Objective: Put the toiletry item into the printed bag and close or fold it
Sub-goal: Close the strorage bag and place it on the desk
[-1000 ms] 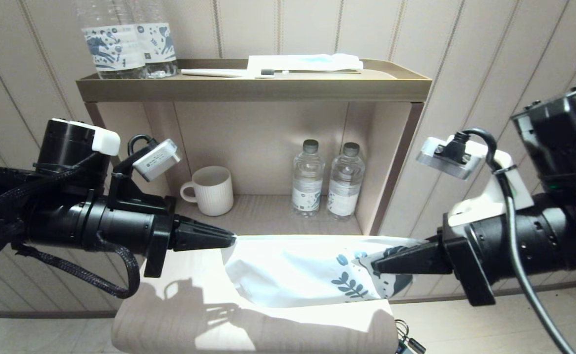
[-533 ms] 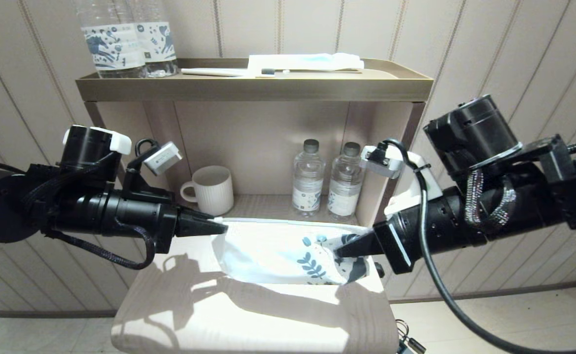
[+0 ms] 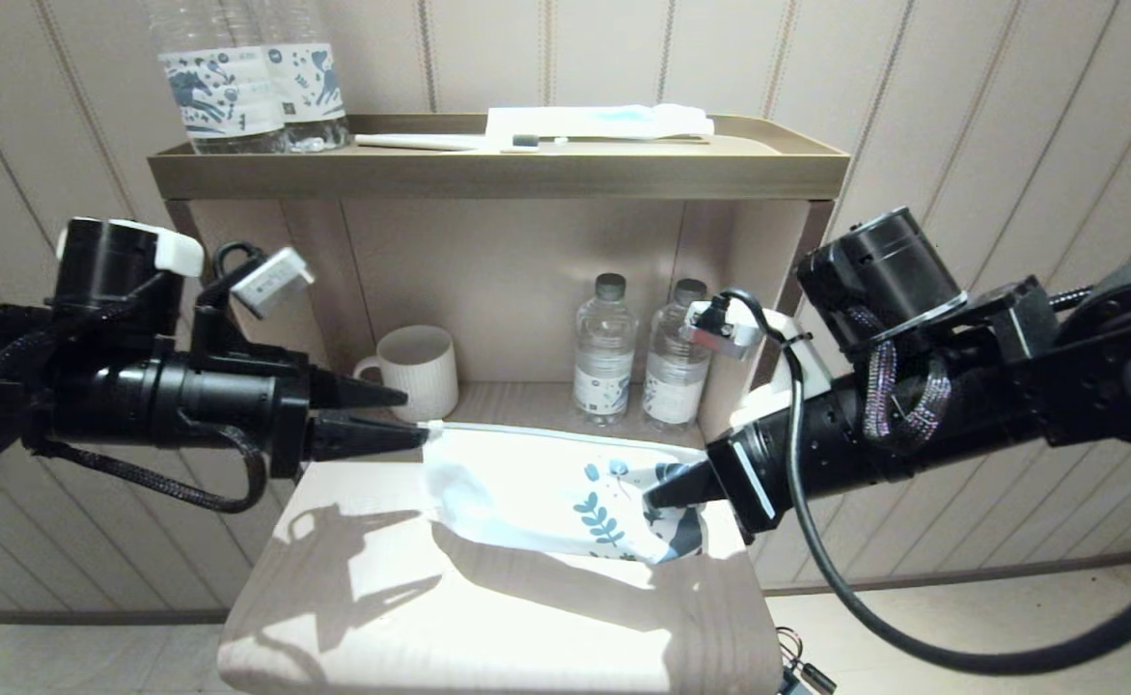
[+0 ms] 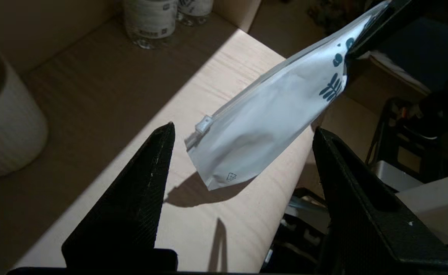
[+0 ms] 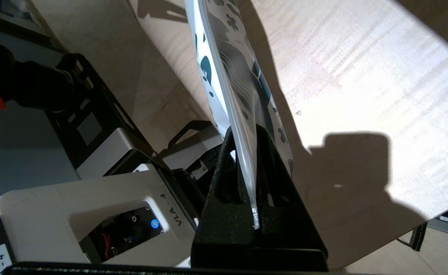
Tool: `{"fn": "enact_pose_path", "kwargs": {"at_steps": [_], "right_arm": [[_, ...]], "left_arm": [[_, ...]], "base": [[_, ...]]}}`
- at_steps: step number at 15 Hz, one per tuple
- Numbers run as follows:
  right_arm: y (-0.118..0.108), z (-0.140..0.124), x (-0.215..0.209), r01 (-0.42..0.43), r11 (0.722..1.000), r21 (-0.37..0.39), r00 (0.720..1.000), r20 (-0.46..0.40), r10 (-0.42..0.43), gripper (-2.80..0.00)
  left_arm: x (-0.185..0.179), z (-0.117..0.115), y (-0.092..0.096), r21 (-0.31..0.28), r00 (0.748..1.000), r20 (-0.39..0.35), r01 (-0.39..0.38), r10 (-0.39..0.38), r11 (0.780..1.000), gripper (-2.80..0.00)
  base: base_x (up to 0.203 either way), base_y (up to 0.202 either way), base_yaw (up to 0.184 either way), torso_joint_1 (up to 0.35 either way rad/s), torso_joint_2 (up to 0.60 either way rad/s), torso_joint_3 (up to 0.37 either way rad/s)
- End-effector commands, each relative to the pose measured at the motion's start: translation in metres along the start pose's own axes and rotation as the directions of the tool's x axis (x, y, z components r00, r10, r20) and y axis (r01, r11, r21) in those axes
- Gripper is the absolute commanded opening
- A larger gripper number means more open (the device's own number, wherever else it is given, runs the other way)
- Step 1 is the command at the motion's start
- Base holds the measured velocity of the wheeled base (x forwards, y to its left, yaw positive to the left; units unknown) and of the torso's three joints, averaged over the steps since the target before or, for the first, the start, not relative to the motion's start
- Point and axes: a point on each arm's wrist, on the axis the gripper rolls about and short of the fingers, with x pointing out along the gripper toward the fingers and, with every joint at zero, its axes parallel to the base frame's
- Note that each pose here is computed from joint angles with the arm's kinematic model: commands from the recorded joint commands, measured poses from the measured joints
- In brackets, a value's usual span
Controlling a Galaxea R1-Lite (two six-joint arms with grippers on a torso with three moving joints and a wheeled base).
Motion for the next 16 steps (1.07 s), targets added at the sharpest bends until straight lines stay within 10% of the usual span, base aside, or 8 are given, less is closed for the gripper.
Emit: {"fn": "enact_pose_path", "kwargs": {"at_steps": [1, 6, 7, 15, 16], "right_arm": [[-0.005, 0.001, 0.009, 0.001, 1.0, 0.009, 1.0, -0.011, -0.001, -2.8], [-0.023, 0.009, 0.032, 0.092, 0.996, 0.014, 0.996, 0.003, -0.092, -2.8], [-0.026, 0.012, 0.038, 0.1, 0.995, 0.013, 0.995, 0.009, -0.101, 0.0], [-0.028, 0.024, 0.035, 0.193, 0.981, -0.003, 0.978, 0.083, -0.192, 0.0], [-0.024, 0.024, 0.027, 0.199, 0.98, -0.006, 0.975, 0.098, -0.197, -2.8]], "left_arm": [[-0.025, 0.013, -0.015, 0.059, 0.997, 0.06, -0.041, 0.037, 0.997, 0.0], [-0.066, 0.014, -0.065, 0.118, 0.988, 0.118, -0.111, 0.097, 0.987, 0.0], [-0.072, 0.009, -0.072, 0.112, 0.985, 0.113, -0.144, 0.131, 0.983, 0.0], [-0.084, -0.014, -0.091, 0.075, 0.975, 0.073, -0.214, 0.209, 0.974, 0.0], [-0.084, -0.014, -0.091, 0.072, 0.975, 0.072, -0.217, 0.212, 0.974, 0.0]], "base": [[0.0, 0.0, 0.0, 0.0, 0.0, 0.0], [0.0, 0.0, 0.0, 0.0, 0.0, 0.0], [0.0, 0.0, 0.0, 0.0, 0.0, 0.0], [0.0, 0.0, 0.0, 0.0, 0.0, 0.0], [0.0, 0.0, 0.0, 0.0, 0.0, 0.0]]}}
